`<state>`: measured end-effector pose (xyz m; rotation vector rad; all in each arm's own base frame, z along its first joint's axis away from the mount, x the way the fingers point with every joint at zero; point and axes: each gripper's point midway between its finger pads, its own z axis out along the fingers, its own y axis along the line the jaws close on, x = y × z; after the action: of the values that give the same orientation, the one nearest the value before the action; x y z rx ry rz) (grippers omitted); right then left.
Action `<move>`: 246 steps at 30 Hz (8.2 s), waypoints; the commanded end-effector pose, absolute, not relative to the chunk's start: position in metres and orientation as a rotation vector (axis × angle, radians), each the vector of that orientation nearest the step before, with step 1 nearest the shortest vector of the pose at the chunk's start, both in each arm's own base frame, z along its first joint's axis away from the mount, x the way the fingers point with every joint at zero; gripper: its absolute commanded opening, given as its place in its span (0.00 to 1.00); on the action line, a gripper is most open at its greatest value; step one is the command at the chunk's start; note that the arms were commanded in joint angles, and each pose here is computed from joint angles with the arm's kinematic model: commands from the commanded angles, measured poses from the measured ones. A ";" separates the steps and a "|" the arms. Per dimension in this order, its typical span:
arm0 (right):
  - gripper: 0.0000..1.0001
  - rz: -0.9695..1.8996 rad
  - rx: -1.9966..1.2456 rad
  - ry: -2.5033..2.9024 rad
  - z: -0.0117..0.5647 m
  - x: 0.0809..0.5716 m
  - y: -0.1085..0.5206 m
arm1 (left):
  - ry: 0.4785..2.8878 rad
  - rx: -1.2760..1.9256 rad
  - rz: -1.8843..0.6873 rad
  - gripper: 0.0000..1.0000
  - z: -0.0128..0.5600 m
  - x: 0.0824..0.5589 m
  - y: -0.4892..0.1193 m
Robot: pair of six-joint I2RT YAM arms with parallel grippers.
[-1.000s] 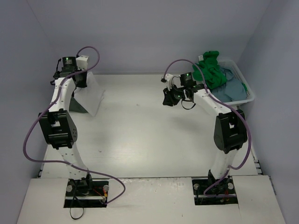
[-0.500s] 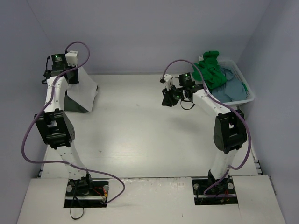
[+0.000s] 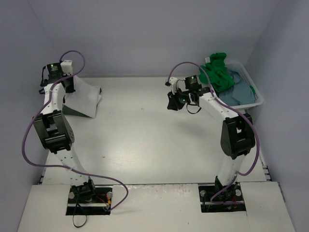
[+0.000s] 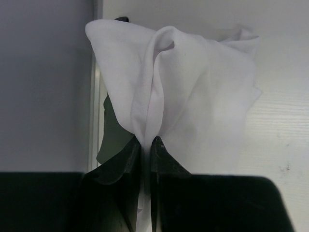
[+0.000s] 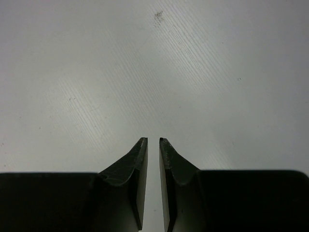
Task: Fold and stack the t-shirts
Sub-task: Place the square-folded T-shirt at the corner of the board, then pick up the crumpled T-shirt from the bin, then place the crumpled T-shirt at the center of the board, then flatten out the crumpled T-shirt at the center of the board.
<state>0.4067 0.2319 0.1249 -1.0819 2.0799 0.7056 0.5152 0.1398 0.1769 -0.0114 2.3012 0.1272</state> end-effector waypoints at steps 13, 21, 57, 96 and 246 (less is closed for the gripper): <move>0.13 0.747 -1.103 2.039 0.136 0.402 0.241 | 2.198 -0.065 0.386 0.00 0.166 0.555 0.195; 0.13 0.761 -1.106 2.043 0.134 0.401 0.242 | 2.208 -0.149 0.577 0.33 0.150 0.558 0.220; 0.37 -0.524 -0.565 1.827 0.280 0.541 0.044 | 2.126 0.248 -0.340 0.43 0.306 0.399 -0.012; 0.00 -0.408 -0.539 1.947 0.276 0.544 -0.004 | 2.204 0.208 -0.314 0.43 0.257 0.386 -0.007; 0.62 -0.523 -1.032 2.315 0.145 0.379 0.044 | 2.212 1.014 -0.733 0.50 0.168 0.359 -0.247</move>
<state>0.3712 0.0319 0.1074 -1.0622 2.4473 -0.5108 0.3549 -0.2499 0.1238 0.9998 2.3560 -0.7713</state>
